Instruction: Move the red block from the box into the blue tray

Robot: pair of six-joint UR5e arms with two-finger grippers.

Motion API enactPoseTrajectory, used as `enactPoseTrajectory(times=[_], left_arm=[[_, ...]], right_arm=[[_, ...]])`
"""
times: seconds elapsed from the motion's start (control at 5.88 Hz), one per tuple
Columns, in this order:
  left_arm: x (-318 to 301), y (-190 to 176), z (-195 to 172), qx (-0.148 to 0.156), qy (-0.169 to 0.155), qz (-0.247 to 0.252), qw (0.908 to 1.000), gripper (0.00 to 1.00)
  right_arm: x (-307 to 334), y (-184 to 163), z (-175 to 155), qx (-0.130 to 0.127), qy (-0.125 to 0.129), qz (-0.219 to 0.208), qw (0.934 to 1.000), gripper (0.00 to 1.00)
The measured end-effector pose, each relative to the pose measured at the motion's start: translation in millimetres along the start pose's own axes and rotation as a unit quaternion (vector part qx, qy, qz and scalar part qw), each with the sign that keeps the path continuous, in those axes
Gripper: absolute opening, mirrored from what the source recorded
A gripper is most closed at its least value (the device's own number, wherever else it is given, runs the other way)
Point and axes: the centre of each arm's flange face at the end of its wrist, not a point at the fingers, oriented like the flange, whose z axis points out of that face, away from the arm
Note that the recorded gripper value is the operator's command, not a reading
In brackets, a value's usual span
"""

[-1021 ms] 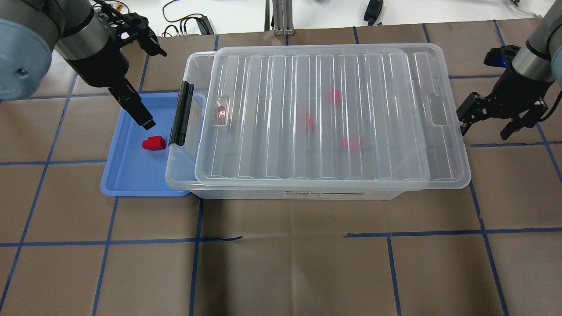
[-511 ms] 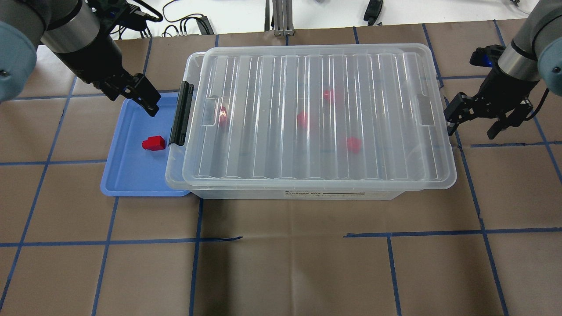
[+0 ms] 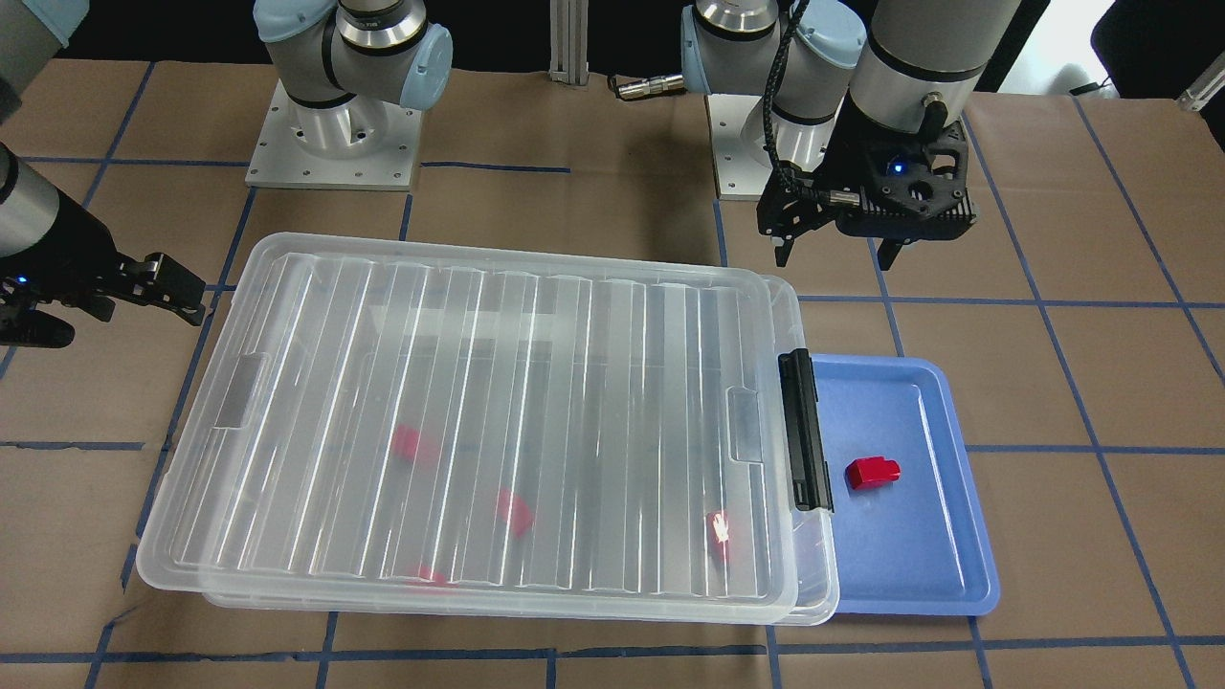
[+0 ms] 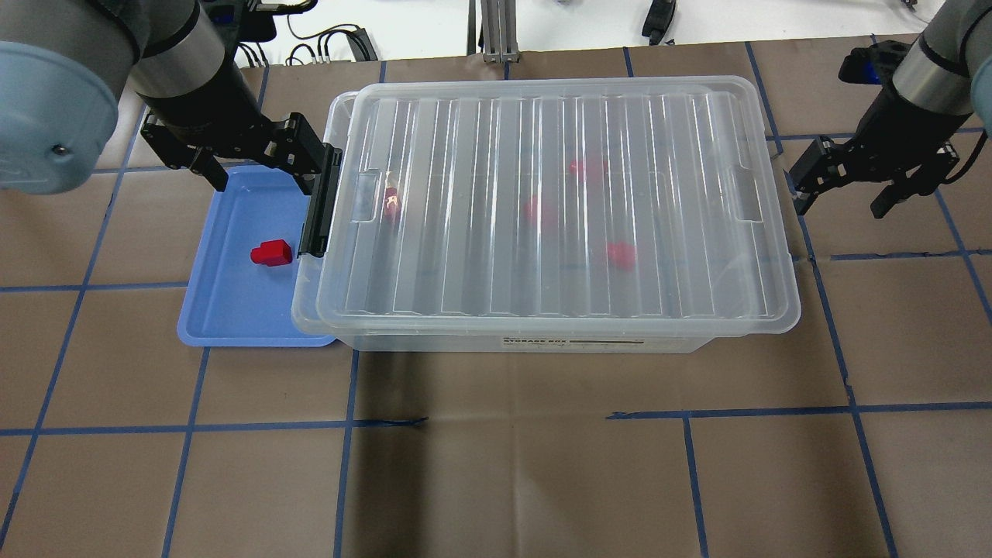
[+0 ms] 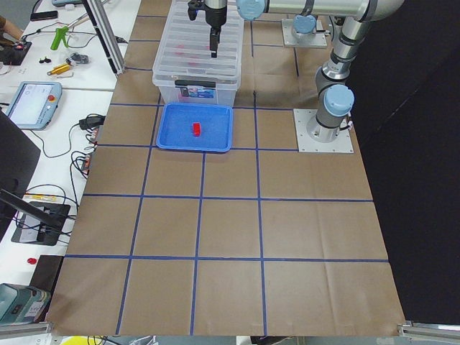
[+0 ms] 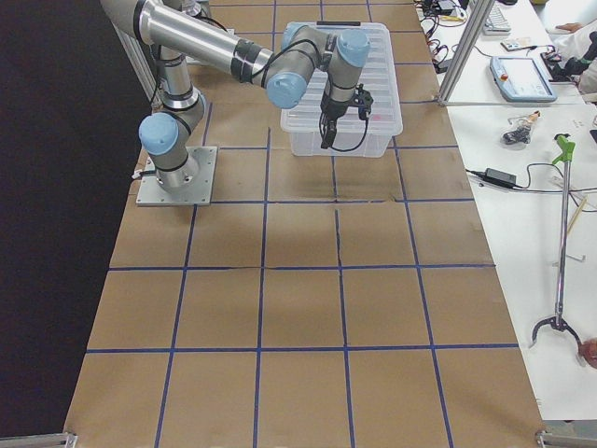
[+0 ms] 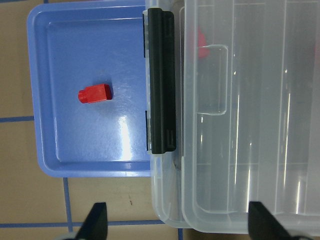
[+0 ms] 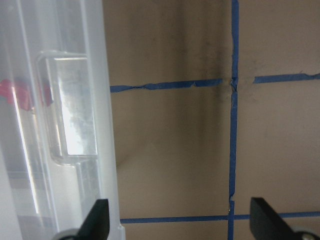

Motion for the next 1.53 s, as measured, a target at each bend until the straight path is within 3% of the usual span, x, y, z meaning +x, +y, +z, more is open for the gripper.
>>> enactPoseTrajectory(times=[0.34, 0.51, 1.02, 1.53], left_arm=[[1.2, 0.5, -2.6, 0.004, 0.004, -0.011, 0.9999, 0.98], [0.1, 1.1, -4.5, 0.005, 0.007, -0.012, 0.9999, 0.98], [0.5, 7.7, -13.1, 0.010, 0.006, -0.011, 0.9999, 0.98], [1.4, 10.8, -14.6, 0.008, 0.006, -0.010, 0.9999, 0.98]], right_arm=[[-67.0, 2.1, -40.8, 0.042, 0.011, -0.023, 0.9988, 1.00], [-107.3, 7.6, -52.3, 0.051, 0.012, -0.020, 0.9984, 1.00], [-155.5, 25.4, -85.5, 0.033, 0.016, -0.006, 0.9993, 1.00], [-156.2, 25.7, -87.8, 0.028, 0.014, -0.005, 0.9995, 1.00]])
